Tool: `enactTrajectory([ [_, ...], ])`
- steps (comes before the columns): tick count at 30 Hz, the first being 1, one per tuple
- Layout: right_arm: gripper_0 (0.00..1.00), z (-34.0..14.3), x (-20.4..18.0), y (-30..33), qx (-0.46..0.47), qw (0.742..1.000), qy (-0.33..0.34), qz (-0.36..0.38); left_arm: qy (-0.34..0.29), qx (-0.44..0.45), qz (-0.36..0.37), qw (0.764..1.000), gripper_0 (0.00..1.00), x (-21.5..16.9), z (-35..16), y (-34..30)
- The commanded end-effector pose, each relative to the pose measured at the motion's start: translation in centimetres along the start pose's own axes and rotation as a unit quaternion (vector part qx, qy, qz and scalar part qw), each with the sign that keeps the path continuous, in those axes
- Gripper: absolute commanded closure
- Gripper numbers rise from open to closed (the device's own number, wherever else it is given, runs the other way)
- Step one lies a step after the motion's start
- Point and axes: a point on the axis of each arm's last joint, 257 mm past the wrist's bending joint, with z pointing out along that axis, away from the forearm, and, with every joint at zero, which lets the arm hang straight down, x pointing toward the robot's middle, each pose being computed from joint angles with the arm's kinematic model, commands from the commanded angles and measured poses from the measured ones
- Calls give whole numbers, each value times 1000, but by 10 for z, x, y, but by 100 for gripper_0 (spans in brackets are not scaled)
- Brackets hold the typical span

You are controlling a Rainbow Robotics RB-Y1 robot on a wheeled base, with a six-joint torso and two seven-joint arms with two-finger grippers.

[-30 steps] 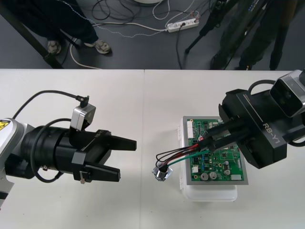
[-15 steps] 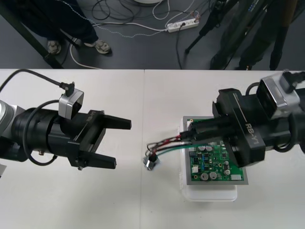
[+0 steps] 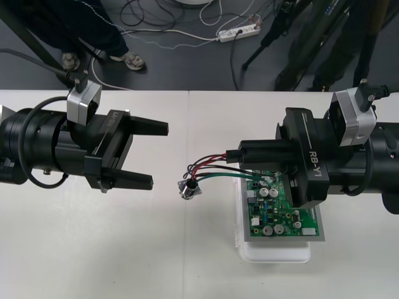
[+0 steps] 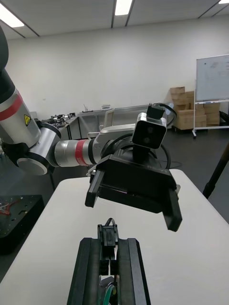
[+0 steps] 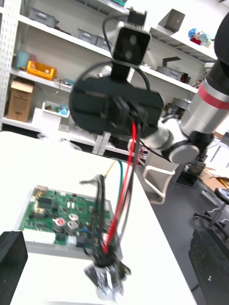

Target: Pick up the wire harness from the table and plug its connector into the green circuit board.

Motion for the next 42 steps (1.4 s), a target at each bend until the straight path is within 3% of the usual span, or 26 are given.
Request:
enactTrajectory([
  [1,100,0,-8,1,19,1000,-20,-1,-16,-19,58,998,0,-40,4,12],
  [17,100,7,-10,1,36,998,-51,5,-28,-4,80,996,0,-59,34,17],
  [42,100,6,-1,-6,53,998,-39,-1,-8,-16,64,998,0,-42,62,-6],
])
